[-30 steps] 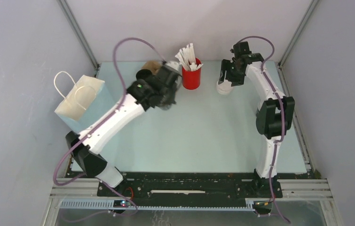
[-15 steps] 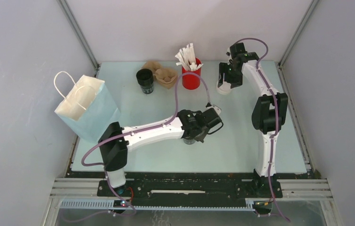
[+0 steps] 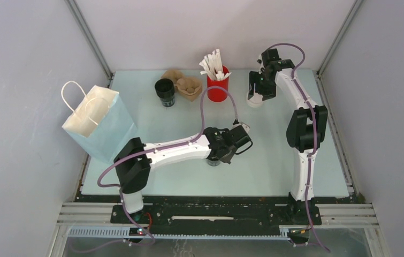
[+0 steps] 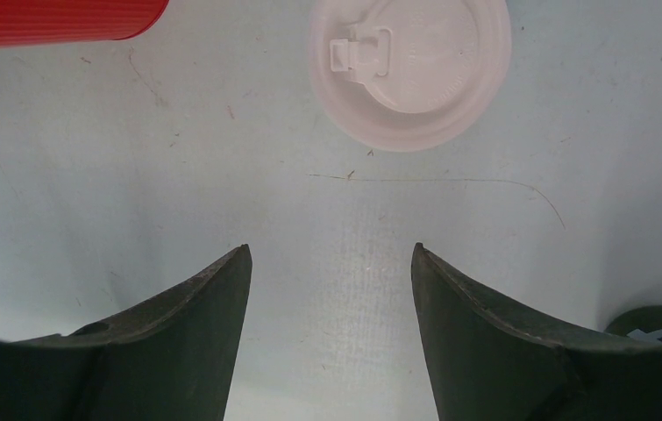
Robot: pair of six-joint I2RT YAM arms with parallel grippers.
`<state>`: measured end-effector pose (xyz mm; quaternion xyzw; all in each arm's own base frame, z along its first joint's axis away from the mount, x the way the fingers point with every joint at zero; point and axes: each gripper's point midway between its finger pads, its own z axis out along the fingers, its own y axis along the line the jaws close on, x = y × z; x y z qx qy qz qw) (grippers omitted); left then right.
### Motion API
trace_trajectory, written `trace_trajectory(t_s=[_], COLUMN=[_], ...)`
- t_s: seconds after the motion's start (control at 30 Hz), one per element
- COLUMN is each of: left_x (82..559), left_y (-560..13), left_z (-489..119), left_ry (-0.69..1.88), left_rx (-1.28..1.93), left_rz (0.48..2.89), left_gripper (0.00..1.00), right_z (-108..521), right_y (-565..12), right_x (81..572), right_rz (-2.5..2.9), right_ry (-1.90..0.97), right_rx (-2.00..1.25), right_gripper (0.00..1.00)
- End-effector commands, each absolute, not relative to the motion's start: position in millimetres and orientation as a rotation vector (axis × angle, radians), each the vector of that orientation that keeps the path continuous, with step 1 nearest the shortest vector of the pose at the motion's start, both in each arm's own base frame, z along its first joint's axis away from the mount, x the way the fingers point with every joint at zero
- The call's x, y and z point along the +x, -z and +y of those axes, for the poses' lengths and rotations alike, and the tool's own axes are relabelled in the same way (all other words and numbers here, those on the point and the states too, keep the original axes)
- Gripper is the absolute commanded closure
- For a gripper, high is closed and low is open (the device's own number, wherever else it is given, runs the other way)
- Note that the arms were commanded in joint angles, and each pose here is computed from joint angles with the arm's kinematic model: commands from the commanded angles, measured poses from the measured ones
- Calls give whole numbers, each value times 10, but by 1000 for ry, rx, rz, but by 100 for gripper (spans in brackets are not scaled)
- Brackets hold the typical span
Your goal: Pack the takeout coffee
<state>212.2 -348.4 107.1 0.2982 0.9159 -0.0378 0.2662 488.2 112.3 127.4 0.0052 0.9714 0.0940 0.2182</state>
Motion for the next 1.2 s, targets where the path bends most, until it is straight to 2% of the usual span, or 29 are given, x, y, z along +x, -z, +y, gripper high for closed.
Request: trace_trajectory(t_s=[0.0,0.07,0.27,0.4,0.6,0.77,0.97,1.17], left_x=[2133,2130,2165,2207,2172,2202,2229,2227], left_y=[-1048,-1060,-1311,-1911,-2829,-3153,-3194,-3152], left_z=[-3500,-3500,-3475,-3476,-3354,-3010,-2725,-2660], left_ry=[115,118,139,218,350,401,413,403], left_rx=[797,800,774,739,688,565,469,458], left_rz=[2461,2460,2413,2317,2222,2224,2243,2259], left_gripper=[86,83,64,44,27,23,21,21], right_z=[1157,1160,1214,1260,1324,1295,1280,1317], right_y=[-1445,-1440,-1364,-1245,-1116,-1031,-940,-884], right_x=[4919,4931,4995,5097,5239,5339,5414,5466], right_rz=[2637,2634,2629,2634,2631,2626,2628,2623], right_ry=[-264,-265,-252,-221,-212,-215,-240,-280], right_rx=[-31,-32,-47,-62,-87,-78,-65,-58], right_gripper=[24,24,23,24,33,43,56,60])
